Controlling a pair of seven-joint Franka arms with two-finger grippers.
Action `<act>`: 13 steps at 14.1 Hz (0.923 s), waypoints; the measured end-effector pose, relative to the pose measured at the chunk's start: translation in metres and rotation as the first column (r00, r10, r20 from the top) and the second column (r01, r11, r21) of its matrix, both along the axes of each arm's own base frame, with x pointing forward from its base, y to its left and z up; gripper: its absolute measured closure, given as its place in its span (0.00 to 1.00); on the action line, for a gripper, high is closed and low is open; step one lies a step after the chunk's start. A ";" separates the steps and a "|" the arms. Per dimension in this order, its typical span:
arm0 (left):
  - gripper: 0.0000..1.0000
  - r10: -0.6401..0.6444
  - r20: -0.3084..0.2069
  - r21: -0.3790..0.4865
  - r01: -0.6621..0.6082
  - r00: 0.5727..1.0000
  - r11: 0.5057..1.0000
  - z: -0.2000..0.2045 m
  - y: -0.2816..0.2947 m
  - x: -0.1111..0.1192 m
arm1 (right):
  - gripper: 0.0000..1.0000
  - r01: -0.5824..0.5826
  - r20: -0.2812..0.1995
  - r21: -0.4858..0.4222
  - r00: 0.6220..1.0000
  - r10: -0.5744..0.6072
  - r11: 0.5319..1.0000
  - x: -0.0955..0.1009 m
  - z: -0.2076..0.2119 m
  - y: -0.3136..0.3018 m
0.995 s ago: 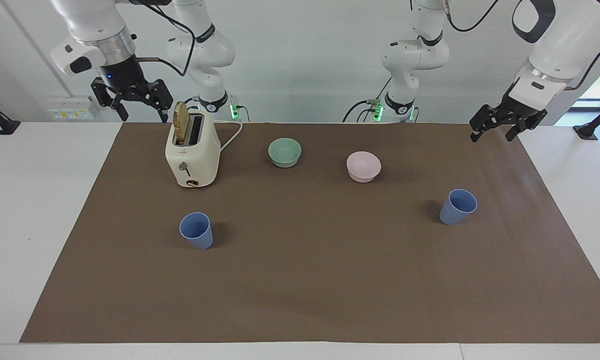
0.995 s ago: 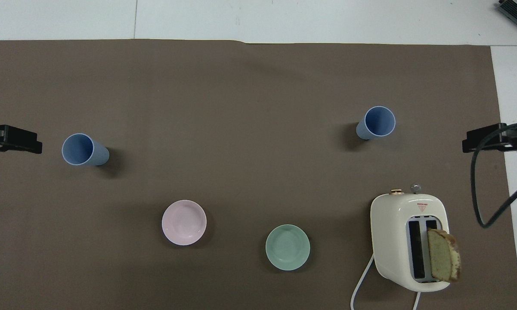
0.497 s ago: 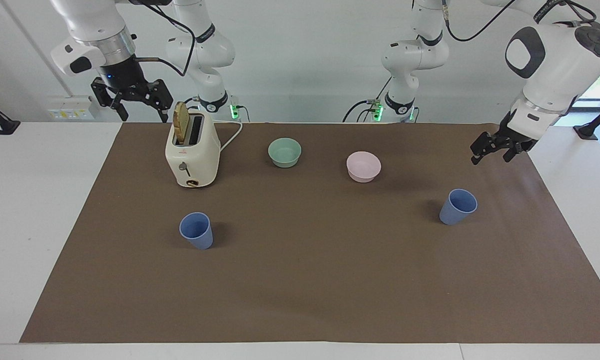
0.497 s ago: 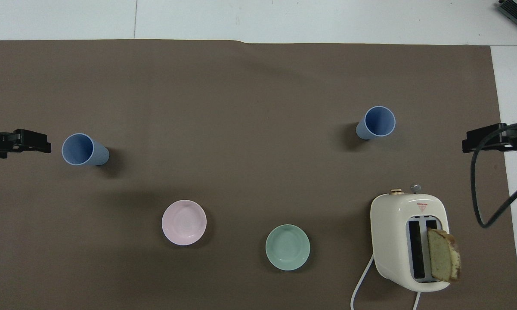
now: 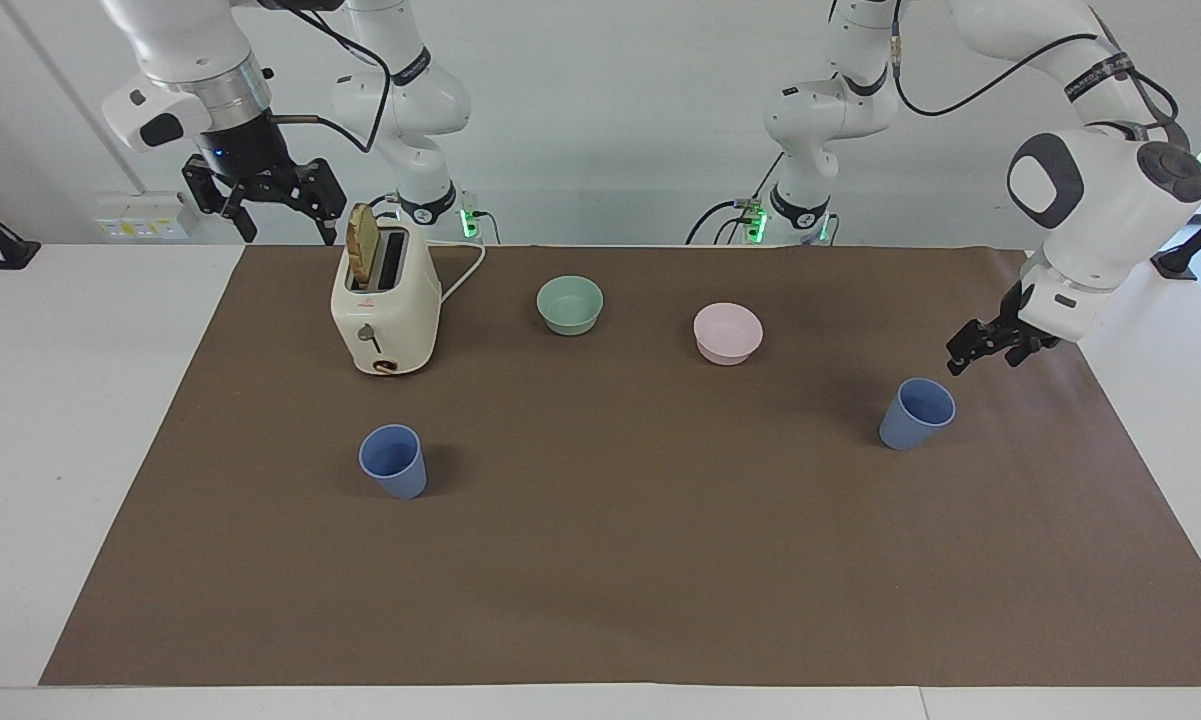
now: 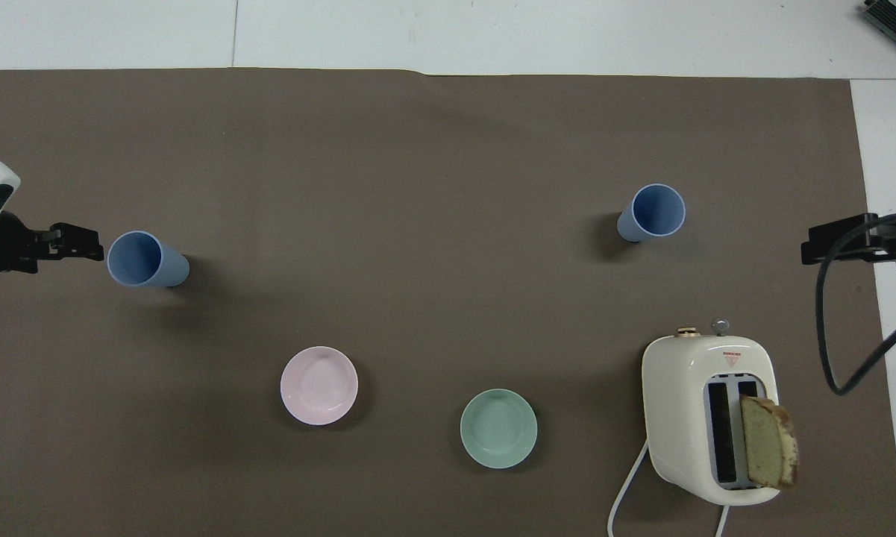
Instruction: Stack blue cups with both arms
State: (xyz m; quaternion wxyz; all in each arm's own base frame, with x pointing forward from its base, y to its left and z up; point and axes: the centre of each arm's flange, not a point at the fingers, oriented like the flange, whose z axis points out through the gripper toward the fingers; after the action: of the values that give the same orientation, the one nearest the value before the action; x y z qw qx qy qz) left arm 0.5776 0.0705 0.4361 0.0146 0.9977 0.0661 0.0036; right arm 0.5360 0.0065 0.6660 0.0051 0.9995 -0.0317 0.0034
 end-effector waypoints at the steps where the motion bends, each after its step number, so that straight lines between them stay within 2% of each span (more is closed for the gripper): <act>1: 0.00 0.013 0.013 0.002 -0.013 1.000 1.000 -0.017 0.005 0.003 | 0.00 0.000 0.000 0.000 1.000 0.000 1.000 0.000 0.000 0.000; 3: 0.00 0.048 0.030 0.004 -0.048 0.998 0.999 -0.043 0.007 0.009 | 0.00 0.000 0.000 0.000 1.000 0.000 1.000 0.000 0.000 0.000; 6: 0.00 0.083 0.032 -0.020 -0.083 0.996 0.996 -0.052 0.004 0.012 | 0.00 0.000 0.000 0.000 1.000 0.000 1.000 0.000 0.000 0.000; 10: 0.00 0.107 -0.001 -0.054 -0.107 0.994 0.993 -0.067 -0.002 0.005 | 0.00 0.000 0.000 0.000 1.000 0.000 1.000 0.000 0.000 0.000; 11: 0.07 0.113 -0.004 -0.064 -0.113 0.994 0.991 -0.069 -0.004 0.004 | 0.00 0.000 0.000 0.000 1.000 0.000 1.000 0.000 0.000 0.000; 13: 0.34 0.135 -0.008 -0.071 -0.135 0.991 0.988 -0.069 -0.009 0.004 | 0.00 0.000 0.000 0.000 1.000 0.000 1.000 0.000 0.000 0.000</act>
State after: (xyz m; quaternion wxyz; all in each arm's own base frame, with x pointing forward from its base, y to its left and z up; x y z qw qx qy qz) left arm 0.5818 0.0615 0.3666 0.0498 0.9898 0.1337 0.0005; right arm 0.5360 0.0065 0.6660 0.0051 0.9995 -0.0317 0.0034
